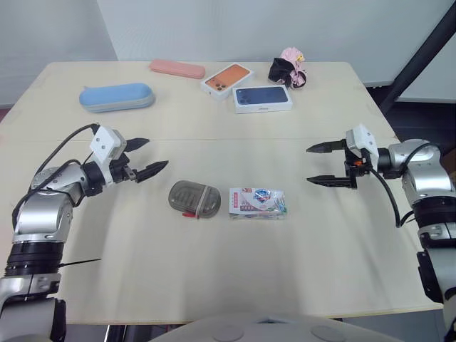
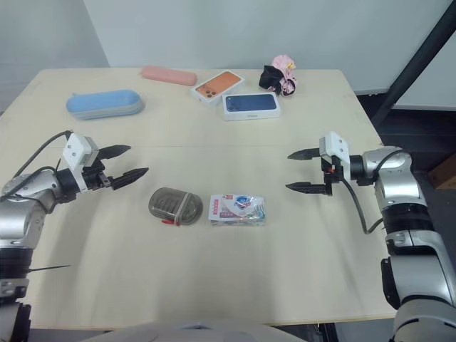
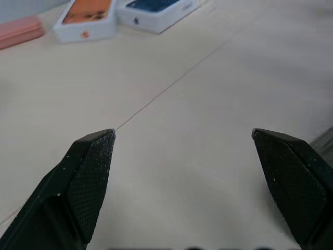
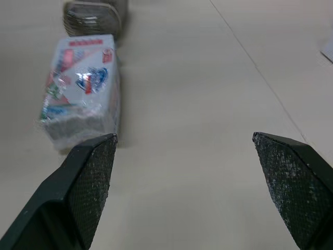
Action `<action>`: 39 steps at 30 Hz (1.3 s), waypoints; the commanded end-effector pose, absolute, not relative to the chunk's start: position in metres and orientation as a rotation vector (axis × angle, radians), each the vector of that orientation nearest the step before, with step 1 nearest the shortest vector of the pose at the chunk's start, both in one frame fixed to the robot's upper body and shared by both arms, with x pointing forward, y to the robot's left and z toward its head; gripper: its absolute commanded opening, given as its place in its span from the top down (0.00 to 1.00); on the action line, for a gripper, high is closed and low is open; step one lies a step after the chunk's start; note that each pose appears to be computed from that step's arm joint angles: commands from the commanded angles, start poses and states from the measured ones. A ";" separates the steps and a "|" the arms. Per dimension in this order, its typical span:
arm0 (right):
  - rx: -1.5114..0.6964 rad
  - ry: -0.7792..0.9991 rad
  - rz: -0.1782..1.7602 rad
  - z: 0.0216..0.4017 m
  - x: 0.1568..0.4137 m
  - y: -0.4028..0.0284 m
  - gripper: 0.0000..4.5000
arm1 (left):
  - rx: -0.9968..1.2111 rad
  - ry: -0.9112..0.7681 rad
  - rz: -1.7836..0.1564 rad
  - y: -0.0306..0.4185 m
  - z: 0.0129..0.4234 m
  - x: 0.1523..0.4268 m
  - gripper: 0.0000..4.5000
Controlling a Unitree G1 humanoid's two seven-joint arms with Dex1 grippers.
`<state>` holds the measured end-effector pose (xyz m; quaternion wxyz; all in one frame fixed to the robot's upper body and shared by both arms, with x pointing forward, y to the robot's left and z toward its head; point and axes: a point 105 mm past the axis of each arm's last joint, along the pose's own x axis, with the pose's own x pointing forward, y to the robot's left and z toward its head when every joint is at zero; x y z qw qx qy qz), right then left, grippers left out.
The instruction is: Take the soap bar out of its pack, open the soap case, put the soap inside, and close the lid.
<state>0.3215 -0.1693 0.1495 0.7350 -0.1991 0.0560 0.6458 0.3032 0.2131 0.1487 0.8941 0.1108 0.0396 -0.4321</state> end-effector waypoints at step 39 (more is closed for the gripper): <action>-0.476 0.219 1.445 0.100 0.280 -0.108 0.00 | 0.298 0.078 -1.138 0.177 0.124 0.214 0.00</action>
